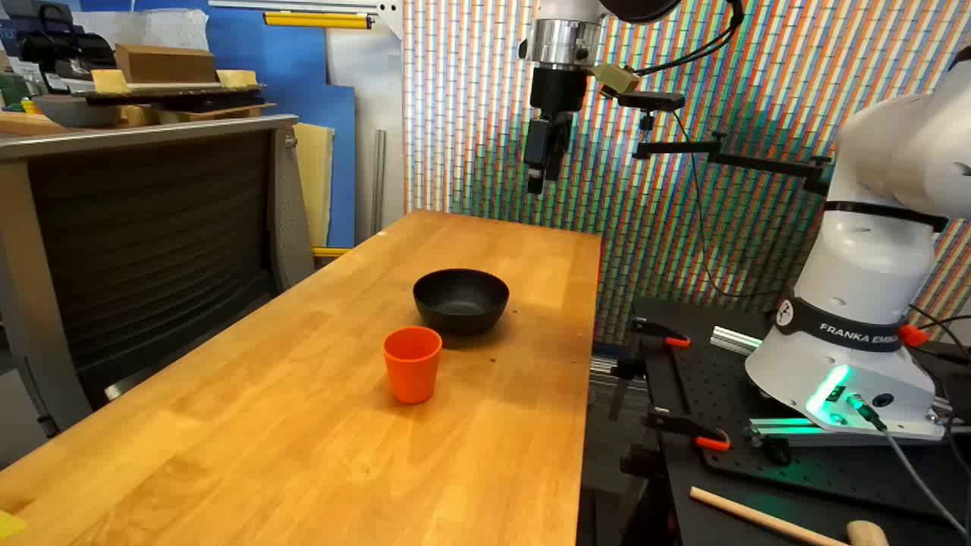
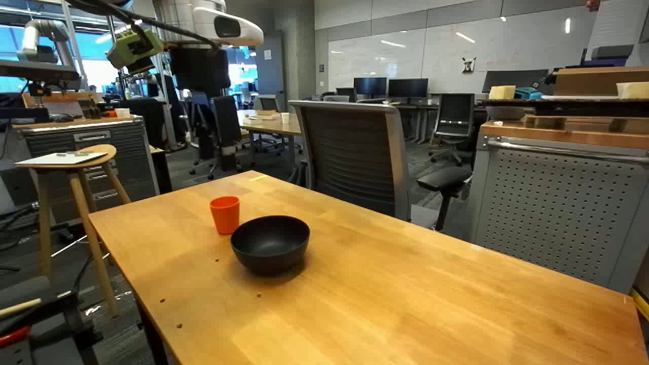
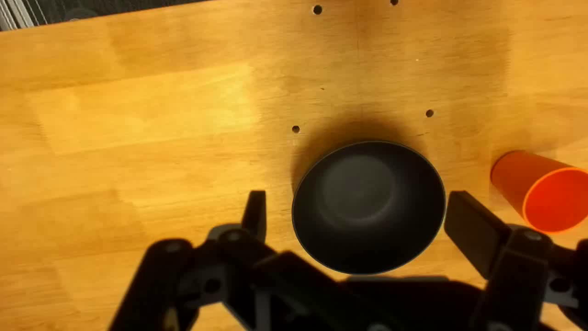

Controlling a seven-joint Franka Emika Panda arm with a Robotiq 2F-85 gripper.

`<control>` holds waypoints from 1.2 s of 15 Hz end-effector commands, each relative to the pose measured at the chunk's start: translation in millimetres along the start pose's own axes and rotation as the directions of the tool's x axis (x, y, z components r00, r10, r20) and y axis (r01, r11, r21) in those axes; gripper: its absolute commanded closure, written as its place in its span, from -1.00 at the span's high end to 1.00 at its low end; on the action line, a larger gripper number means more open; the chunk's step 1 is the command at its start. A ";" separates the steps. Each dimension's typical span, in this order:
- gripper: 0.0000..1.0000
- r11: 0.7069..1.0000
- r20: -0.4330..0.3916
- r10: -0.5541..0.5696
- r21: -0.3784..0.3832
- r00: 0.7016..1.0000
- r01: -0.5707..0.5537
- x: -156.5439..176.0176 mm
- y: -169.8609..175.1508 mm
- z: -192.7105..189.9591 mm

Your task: Put the cup into the bowl.

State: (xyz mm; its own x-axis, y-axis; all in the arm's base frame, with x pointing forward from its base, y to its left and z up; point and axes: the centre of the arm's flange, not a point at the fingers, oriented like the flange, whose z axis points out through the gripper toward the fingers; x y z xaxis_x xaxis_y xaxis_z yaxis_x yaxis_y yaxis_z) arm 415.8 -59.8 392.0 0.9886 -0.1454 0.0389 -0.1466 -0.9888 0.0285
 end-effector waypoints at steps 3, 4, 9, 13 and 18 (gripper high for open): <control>1.00 1.000 -0.009 0.000 0.000 1.000 0.000 2.3 0.1 -4.0; 1.00 1.000 -0.010 0.000 0.000 1.000 0.000 2.3 0.1 -4.1; 1.00 0.997 -0.031 -0.072 0.020 0.997 0.073 44.0 -85.1 27.7; 1.00 0.978 -0.037 -0.206 0.030 0.978 0.208 66.5 -176.6 55.0; 1.00 0.959 -0.005 -0.285 -0.003 0.959 0.285 91.0 -234.5 112.3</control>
State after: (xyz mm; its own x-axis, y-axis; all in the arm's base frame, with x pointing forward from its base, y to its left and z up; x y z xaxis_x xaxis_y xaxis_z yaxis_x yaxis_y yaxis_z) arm 505.5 139.0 307.4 0.9907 0.1277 0.0472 0.1270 -0.9917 0.0180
